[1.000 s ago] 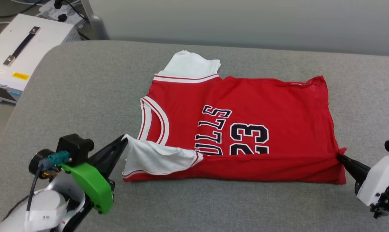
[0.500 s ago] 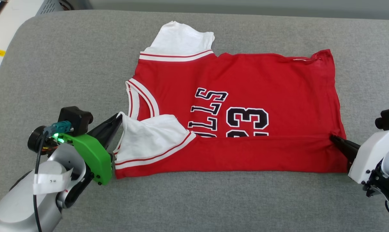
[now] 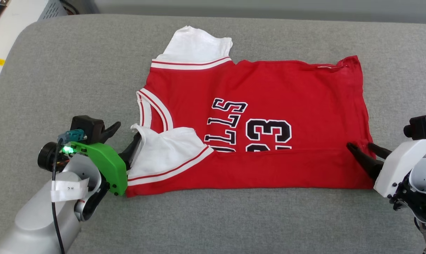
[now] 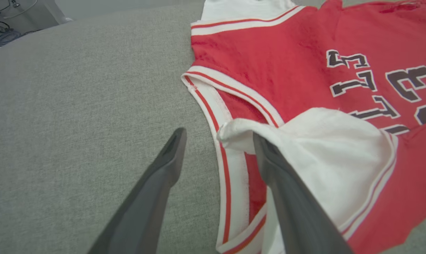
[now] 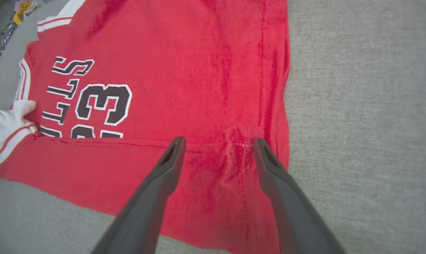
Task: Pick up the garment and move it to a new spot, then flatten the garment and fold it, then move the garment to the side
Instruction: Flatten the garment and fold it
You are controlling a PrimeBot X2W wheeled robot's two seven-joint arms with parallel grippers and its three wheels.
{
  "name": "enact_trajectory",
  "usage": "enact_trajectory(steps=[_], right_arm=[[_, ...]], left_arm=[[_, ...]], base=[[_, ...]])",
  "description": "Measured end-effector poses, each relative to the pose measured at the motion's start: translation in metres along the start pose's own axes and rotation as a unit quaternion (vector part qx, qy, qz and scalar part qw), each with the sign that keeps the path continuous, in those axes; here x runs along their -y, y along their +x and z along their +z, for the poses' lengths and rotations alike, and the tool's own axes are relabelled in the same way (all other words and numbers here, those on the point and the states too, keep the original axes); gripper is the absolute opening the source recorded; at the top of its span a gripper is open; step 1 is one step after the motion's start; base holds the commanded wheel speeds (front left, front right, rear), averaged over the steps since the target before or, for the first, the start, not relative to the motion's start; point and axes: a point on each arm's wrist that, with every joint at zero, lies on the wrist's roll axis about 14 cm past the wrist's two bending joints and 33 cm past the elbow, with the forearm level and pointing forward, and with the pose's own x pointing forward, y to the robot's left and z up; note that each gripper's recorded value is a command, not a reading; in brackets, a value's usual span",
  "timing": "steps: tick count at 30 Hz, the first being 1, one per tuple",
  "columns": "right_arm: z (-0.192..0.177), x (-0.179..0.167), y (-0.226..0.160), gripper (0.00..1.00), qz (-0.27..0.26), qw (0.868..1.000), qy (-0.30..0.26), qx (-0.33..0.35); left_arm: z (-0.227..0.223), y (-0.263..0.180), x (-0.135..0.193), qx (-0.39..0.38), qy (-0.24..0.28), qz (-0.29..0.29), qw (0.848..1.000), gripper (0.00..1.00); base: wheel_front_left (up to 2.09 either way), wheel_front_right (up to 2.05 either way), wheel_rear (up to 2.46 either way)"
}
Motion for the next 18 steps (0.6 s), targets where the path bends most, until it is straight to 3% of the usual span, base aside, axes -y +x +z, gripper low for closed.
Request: enact_trajectory(steps=[7, 18], right_arm=[[0.027, -0.009, -0.021, 1.0, -0.003, 0.996, -0.061, 0.065], [0.006, -0.016, -0.058, 1.0, -0.034, 0.992, -0.098, 0.066]], left_arm=[[0.025, -0.016, -0.012, 0.076, -0.061, 0.047, 0.994, 1.0], [0.02, -0.064, 0.011, 0.122, -0.159, 0.075, 0.977, 1.0]], base=[[0.0, 0.0, 0.0], [0.0, 0.0, 0.0]])
